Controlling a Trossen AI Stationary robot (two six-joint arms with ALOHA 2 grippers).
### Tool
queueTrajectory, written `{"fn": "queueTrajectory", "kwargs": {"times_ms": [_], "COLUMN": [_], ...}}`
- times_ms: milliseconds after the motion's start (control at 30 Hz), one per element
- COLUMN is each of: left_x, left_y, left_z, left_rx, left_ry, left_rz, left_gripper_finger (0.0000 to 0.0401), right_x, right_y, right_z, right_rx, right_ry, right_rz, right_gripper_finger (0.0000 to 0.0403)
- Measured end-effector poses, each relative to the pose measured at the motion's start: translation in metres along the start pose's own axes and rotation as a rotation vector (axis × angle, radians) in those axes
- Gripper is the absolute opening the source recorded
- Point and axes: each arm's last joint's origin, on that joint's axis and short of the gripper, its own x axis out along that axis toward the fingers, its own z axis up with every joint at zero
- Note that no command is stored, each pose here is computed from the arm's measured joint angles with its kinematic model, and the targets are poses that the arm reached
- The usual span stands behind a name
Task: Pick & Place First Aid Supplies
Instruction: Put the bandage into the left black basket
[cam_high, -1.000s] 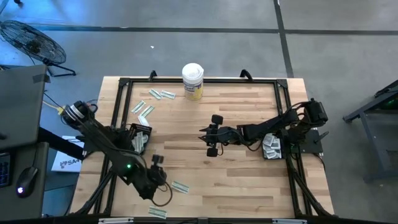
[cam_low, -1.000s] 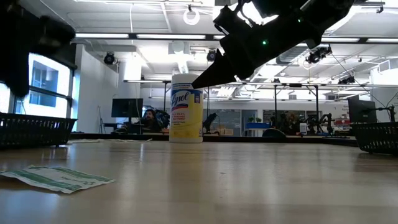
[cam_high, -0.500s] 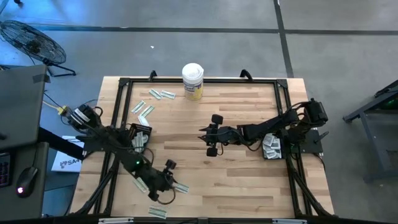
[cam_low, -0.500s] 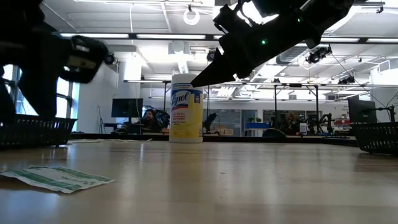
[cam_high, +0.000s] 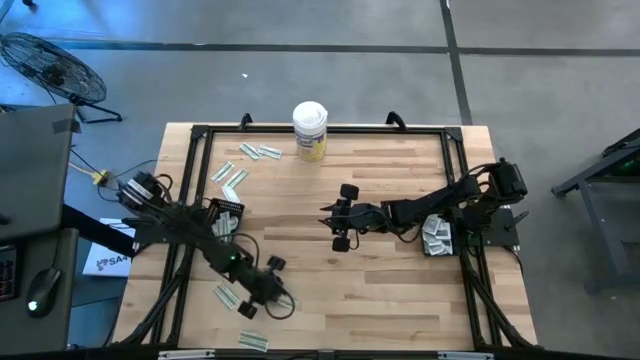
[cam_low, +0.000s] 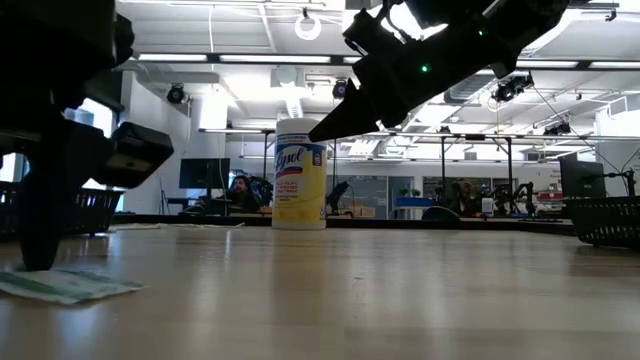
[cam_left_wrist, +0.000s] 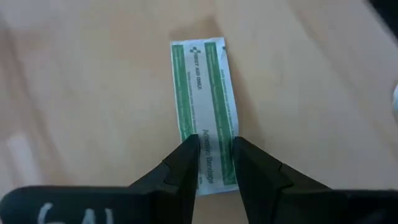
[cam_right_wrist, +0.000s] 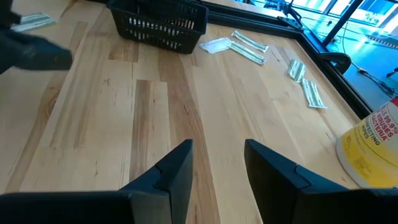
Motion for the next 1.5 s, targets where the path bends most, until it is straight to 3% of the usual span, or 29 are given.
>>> {"fn": "queueTrajectory", "kwargs": {"times_ms": [300, 500, 800, 1000, 1233, 1500], "left_x": [-0.027, -0.039, -0.057, -0.053, -0.046, -0.042], "left_y": [0.01, 0.017, 0.014, 0.014, 0.027, 0.031], "left_z": [-0.016, -0.024, -0.008, -0.022, -0.046, -0.05], "left_rx": [0.018, -0.047, -0.115, -0.152, -0.259, -0.292], "left_ry": [0.173, 0.215, 0.113, 0.159, 0.151, 0.131], "left_rz": [0.308, 0.505, 0.459, 0.408, 0.467, 0.437], "left_gripper_finger": [0.0098, 0.0098, 0.0098, 0.0098, 0.0098, 0.0097], "right_x": [0.0, 0.0, 0.0, 0.0, 0.0, 0.0], "right_y": [0.0, 0.0, 0.0, 0.0, 0.0, 0.0], "right_z": [0.0, 0.0, 0.0, 0.0, 0.001, 0.001], "right_rx": [0.001, 0.0, 0.001, 0.001, 0.002, 0.001], "right_ry": [-0.001, -0.001, -0.001, -0.002, -0.005, -0.005], "right_rz": [-0.003, -0.003, -0.004, -0.003, -0.004, -0.003], "right_gripper_finger": [0.0138, 0.0138, 0.0138, 0.0138, 0.0138, 0.0138]}}
